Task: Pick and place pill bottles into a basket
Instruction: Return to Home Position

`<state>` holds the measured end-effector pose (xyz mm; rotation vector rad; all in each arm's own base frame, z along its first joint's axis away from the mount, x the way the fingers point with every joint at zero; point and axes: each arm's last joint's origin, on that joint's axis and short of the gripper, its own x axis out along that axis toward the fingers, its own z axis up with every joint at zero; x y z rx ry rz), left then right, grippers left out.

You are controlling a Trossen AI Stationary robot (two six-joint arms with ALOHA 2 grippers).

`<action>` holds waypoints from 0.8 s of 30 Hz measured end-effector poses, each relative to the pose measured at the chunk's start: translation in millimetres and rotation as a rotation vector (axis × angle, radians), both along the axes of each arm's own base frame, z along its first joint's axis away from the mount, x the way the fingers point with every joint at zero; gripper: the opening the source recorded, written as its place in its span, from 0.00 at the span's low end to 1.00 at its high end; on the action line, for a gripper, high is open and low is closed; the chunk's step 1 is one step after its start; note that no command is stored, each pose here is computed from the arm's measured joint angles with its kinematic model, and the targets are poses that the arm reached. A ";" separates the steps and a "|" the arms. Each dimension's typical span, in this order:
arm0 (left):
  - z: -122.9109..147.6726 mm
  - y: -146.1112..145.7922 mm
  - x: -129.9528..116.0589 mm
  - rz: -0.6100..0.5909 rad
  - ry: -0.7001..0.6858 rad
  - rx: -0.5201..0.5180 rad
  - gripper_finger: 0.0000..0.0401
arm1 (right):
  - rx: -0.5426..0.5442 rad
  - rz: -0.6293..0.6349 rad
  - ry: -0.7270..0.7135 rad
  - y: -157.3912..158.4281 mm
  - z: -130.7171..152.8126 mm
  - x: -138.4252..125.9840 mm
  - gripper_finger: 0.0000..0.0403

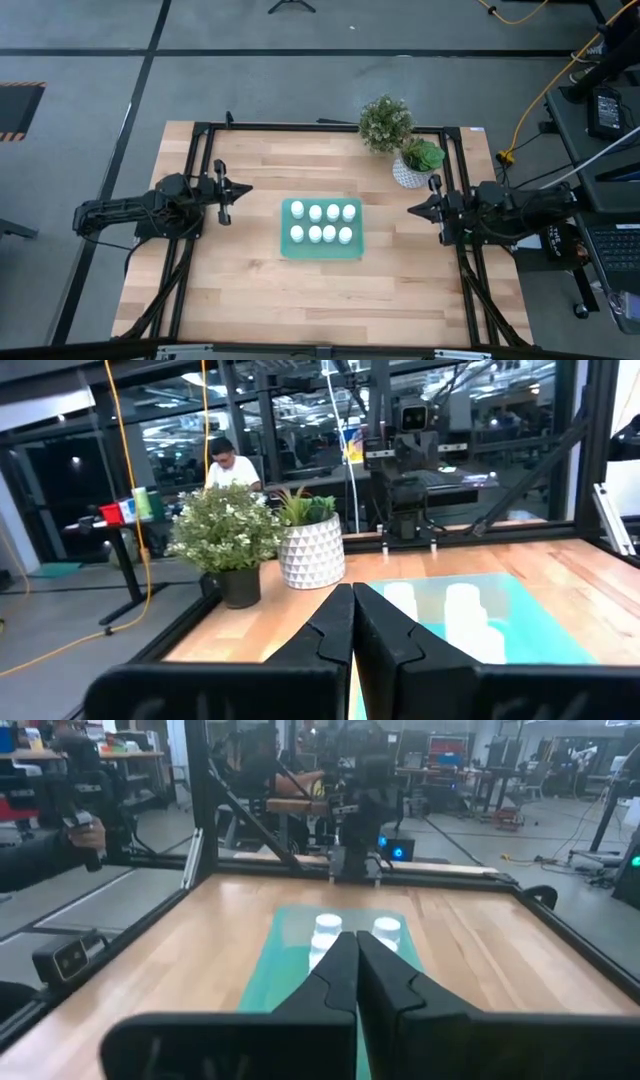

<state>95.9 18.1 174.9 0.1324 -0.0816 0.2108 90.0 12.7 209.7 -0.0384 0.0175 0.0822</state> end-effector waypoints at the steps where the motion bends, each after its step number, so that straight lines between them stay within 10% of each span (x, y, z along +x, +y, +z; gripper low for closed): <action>1: -0.1 0.0 0.0 0.000 0.001 0.000 0.00 | -0.005 0.000 -0.002 -0.1 -3.7 -0.5 0.00; 24: -5.1 6.7 -1.7 0.243 0.066 0.026 0.00 | -0.105 -0.108 -0.074 -4.0 -39.1 7.1 0.00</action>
